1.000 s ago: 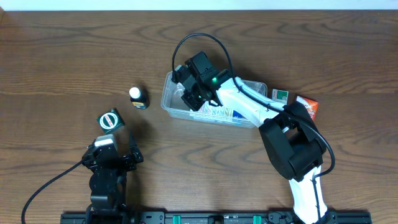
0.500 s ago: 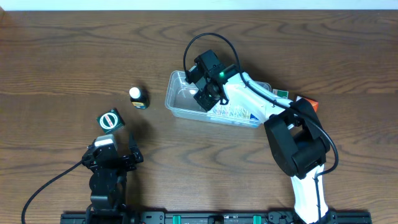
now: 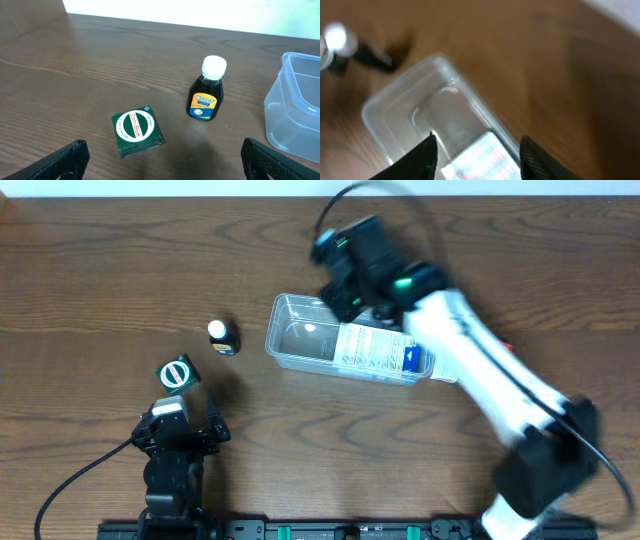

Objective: Pack container
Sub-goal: 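Move right gripper to the red medicine box and grasp it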

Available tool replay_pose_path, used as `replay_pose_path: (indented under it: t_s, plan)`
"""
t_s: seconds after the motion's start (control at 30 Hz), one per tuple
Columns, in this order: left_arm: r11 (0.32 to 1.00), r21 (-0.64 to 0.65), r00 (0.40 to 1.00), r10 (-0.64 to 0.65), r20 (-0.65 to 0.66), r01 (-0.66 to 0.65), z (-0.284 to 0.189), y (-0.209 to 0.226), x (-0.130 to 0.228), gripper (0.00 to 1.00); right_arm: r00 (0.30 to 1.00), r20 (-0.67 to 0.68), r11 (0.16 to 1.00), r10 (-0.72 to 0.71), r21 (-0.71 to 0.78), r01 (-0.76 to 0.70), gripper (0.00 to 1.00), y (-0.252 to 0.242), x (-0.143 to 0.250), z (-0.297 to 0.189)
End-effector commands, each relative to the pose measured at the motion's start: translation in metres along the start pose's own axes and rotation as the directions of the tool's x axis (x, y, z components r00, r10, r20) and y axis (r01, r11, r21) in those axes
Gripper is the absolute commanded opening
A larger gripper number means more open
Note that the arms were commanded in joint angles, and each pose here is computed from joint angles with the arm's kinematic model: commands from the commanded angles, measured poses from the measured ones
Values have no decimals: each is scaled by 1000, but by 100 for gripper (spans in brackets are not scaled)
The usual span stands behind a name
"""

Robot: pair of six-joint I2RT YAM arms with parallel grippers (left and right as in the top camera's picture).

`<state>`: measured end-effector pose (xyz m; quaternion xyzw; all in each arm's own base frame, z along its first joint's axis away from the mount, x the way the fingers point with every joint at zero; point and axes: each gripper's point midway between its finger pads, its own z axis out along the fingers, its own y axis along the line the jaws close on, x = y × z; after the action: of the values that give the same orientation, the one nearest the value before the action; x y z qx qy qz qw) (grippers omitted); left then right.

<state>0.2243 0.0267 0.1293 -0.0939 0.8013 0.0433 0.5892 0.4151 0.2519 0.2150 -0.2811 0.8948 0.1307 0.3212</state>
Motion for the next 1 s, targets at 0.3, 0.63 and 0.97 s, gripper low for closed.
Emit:
replay_pose_path:
  t_s: [0.3,0.63,0.97]
  plan:
    - [1000,-10,1000,-7,-28,7,3,2,11,98,641,-221,673,735,347,-653,22,-140,144,-21]
    - [1000,-10,1000,-7,-28,7,3,2,11,98,481,-265,548,836,463,-697,18,-142,205,-13]
    - [1000,-10,1000,-7,-28,7,3,2,11,98,548,-207,585,811,329,-741,22,-138,189,22]
